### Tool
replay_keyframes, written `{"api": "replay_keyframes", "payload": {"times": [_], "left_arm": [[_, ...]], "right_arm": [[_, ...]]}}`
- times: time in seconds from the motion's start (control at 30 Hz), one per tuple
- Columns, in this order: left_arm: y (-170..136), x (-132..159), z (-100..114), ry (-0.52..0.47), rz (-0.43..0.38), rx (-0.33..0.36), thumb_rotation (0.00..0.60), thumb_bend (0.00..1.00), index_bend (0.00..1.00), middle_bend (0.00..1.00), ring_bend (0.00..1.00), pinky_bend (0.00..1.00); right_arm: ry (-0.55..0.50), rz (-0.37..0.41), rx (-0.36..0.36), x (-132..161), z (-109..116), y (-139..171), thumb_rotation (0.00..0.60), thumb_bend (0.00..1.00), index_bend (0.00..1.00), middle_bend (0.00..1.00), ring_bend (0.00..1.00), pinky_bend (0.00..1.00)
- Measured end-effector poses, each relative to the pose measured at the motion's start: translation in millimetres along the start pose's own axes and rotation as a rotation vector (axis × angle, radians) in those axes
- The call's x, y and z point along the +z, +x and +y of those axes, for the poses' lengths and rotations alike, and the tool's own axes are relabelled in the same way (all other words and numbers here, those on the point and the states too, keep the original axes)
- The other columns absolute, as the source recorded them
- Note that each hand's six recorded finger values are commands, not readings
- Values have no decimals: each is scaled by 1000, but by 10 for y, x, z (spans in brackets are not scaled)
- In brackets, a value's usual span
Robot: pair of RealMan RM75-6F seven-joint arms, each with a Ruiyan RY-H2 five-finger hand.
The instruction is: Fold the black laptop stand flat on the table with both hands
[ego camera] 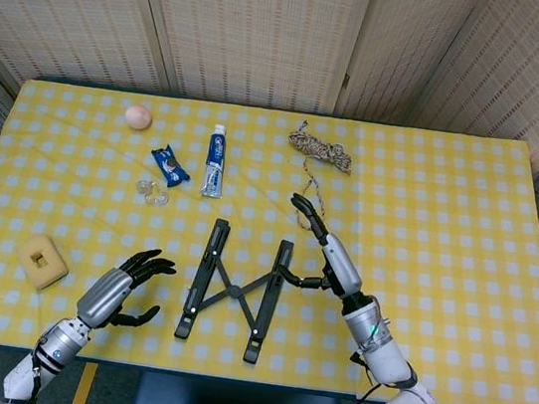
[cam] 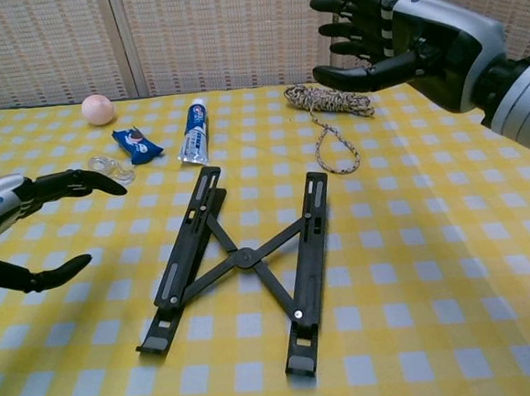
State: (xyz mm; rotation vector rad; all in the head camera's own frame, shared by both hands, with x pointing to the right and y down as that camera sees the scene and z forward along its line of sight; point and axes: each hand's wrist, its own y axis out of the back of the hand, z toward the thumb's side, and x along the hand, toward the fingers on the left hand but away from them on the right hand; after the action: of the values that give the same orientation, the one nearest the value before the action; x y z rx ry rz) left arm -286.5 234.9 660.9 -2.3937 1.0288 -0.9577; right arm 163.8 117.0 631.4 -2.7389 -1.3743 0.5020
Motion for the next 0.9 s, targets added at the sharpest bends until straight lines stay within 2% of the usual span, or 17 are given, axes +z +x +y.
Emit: {"api": "replay_keyframes", "payload": {"times": [0.1,0.23,0.43,0.5,0.57,0.73,0.8,0.9], "left_arm": [[67,-51,74,61,5,-3,600,435,241,202,74,102],[199,-151,190,182,19,-12,600,434,241,202,76,100],[484,-357,357,433,48,-37,600,422,222,187,73,94],[611,-442,374,524,59,-57,600,395,202,165,61,86],[710,-488,354,573,63,-74,600,362,189,148,50,79],[954,-521,196,625,61,-115,600,295,154,107,14,51],[1039,-507,108,625,60,-130,600,282,147,99,10,47],[1132,-480,-2,624,58,-144,600,269,135,84,2,38]], "right_arm": [[64,14,14,25,87,65,600,336,0,0,18,0],[194,11,73,8,98,199,600,337,0,0,18,0],[428,-15,188,-77,38,464,600,336,0,0,18,0],[493,-23,220,-103,18,541,600,336,0,0,18,0],[563,-30,253,-129,-11,620,600,336,0,0,17,0],[701,-34,303,-187,-83,760,600,336,0,2,18,0],[750,-32,306,-209,-98,787,600,336,0,42,56,0],[849,-23,300,-244,-118,813,600,332,5,164,162,20]]}}
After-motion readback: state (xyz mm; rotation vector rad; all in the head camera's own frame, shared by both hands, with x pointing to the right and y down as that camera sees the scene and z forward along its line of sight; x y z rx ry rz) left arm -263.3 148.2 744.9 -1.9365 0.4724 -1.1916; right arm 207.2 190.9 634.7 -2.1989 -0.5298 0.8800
